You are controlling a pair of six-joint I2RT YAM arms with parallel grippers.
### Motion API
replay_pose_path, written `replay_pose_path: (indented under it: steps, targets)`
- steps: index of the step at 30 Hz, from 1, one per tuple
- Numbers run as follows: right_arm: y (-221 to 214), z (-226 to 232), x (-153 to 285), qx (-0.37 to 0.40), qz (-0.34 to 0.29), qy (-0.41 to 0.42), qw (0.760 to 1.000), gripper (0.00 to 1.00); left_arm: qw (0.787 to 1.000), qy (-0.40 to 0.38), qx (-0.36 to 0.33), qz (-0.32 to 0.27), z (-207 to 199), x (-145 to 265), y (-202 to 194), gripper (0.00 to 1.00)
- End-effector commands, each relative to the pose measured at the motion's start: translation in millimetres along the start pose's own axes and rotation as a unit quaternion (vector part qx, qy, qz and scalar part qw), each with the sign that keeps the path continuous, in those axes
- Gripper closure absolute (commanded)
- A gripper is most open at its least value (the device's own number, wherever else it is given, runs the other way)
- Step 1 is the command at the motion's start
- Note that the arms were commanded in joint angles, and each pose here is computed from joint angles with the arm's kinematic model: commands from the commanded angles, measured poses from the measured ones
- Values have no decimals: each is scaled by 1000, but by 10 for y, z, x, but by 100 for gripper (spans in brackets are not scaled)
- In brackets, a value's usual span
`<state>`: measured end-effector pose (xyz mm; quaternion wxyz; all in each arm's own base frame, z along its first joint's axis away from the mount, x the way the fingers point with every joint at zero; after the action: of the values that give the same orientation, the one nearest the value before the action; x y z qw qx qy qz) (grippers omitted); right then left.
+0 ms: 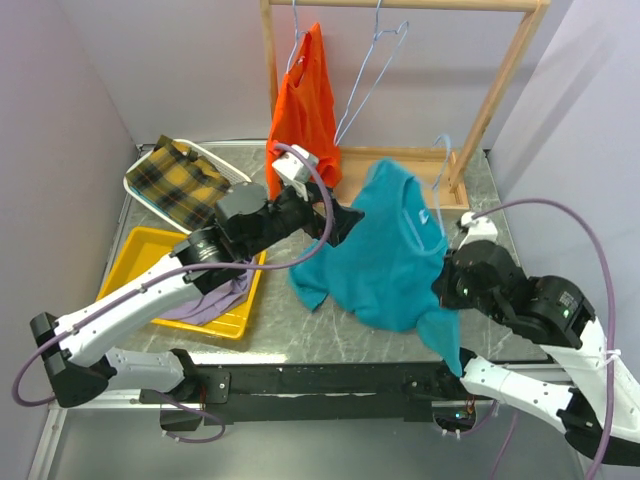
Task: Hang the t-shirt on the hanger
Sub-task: Place the T-shirt on the hanger, then place the hanger at the clothesline.
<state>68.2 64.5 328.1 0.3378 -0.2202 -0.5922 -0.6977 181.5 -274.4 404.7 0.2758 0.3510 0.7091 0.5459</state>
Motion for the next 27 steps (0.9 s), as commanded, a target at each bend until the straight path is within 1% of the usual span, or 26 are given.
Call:
replay_pose_path:
  steps: [1, 2, 3, 4, 5, 6, 8, 9, 11, 13, 14, 16, 17, 19, 20, 27]
  targets:
    - [480, 19, 44, -26, -96, -47, 994, 100, 998, -3, 24, -50, -83, 200, 378, 4]
    - [618, -46, 56, -51, -113, -66, 990, 100, 998, -5, 31, -50, -93, 224, 389, 4]
    - [718, -52, -5, -35, -107, -74, 991, 100, 998, -6, 34, -48, -100, 239, 397, 4]
    - [817, -20, -20, -39, -113, -53, 991, 100, 998, -5, 36, -42, -101, 282, 394, 4]
    - [950, -87, 21, -56, -131, -67, 988, 100, 998, -5, 39, -40, -105, 305, 394, 4]
    - [1055, -86, -54, -49, -122, -73, 989, 100, 998, -3, 42, -37, -102, 329, 390, 4]
    - [1244, -64, -9, -51, -133, -58, 988, 100, 999, -3, 44, -28, -102, 400, 375, 4]
    - [1344, -103, -93, -52, -125, -68, 989, 100, 999, -5, 43, -24, -104, 421, 364, 4]
    - [1524, -106, -57, -58, -139, -58, 987, 100, 999, -8, 43, -20, -109, 486, 365, 4]
    - [1682, -177, -149, -63, -132, -65, 987, 100, 999, -9, 43, -23, -112, 563, 382, 4]
    - [1776, -172, -90, -65, -145, -58, 986, 100, 999, -7, 43, -23, -106, 583, 374, 4]
    - [1894, -189, -160, -66, -134, -49, 987, 100, 999, -7, 43, -23, -100, 637, 360, 4]
    - [1980, -173, -85, -67, -150, -44, 986, 100, 999, -8, 41, -23, -99, 652, 360, 4]
    - [2075, -162, -157, -62, -136, -38, 988, 100, 999, -4, 40, -20, -90, 690, 346, 4]
    - [2136, -149, -116, -60, -146, -35, 987, 100, 999, -3, 38, -18, -82, 697, 330, 4]
    - [2365, -149, -248, -55, -148, -28, 987, 100, 999, 14, 31, -10, -32, 786, 262, 4]
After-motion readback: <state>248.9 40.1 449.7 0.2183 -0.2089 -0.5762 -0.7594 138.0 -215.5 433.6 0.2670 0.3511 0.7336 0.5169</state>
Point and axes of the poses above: each gripper's point midway between its finger pads, its own x axis back along the fingers, its own z axis along the line the jaws close on, y = z × x, the point moved 9 cm from there along x, back along the fingers, and after that the axes turned 2 degrees about -x, right-handed, at the moved point
